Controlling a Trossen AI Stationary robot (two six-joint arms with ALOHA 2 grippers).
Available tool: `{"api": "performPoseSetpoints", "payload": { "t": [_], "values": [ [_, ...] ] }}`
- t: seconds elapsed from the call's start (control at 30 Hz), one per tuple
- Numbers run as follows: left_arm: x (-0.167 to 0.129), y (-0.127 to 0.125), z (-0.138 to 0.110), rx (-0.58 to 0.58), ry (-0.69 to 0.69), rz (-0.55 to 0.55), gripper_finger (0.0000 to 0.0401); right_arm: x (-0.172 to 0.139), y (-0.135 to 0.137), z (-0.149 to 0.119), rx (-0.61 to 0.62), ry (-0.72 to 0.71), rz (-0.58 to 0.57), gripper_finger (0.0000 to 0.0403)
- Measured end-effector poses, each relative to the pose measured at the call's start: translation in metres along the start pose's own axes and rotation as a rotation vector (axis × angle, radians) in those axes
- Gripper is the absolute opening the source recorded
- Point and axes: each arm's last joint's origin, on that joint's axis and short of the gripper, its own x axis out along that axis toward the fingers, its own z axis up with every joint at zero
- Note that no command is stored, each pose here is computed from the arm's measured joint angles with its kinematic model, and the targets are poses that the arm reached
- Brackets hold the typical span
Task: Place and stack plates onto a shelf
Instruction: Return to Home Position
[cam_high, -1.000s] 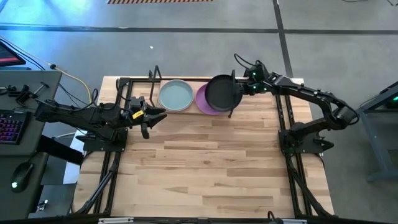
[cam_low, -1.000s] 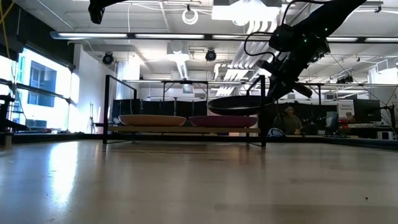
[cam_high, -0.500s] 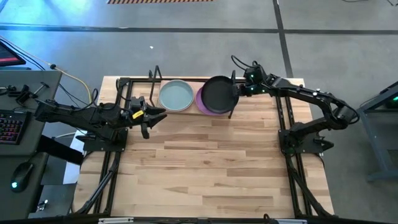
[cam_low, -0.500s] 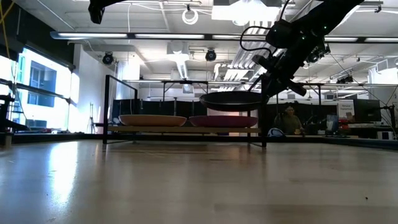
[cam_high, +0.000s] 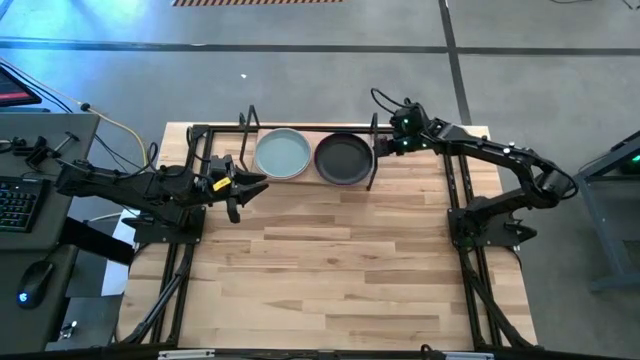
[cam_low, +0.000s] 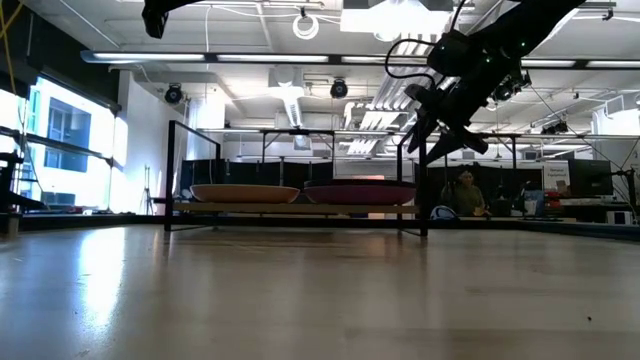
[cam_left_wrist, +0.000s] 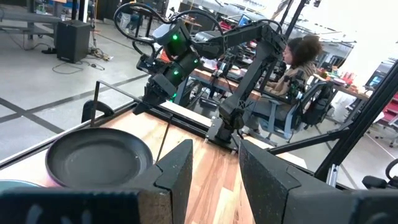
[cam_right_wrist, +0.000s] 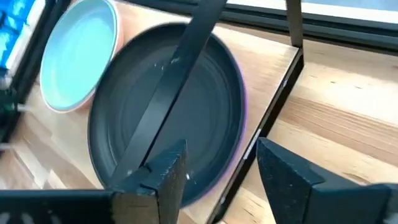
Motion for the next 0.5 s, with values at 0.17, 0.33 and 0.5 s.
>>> {"api": "performPoseSetpoints", "payload": {
  "t": [0.17, 0.33, 0.5],
  "values": [
    [0.000, 0.000, 0.000, 0.001, 0.000, 0.000, 0.0122, -0.009, -0.004, 0.003, -0.055, 0.025, -0.019, 0.0181],
    [0.000, 0.000, 0.000, 0.001, 0.000, 0.000, 0.0122, -0.034, -0.009, -0.001, -0.119, 0.043, -0.080, 0.0178],
    [0.000, 0.000, 0.000, 0.001, 0.000, 0.000, 0.0122, -0.067, -0.011, -0.019, -0.194, 0.086, -0.168, 0.0177]
  ]
}}
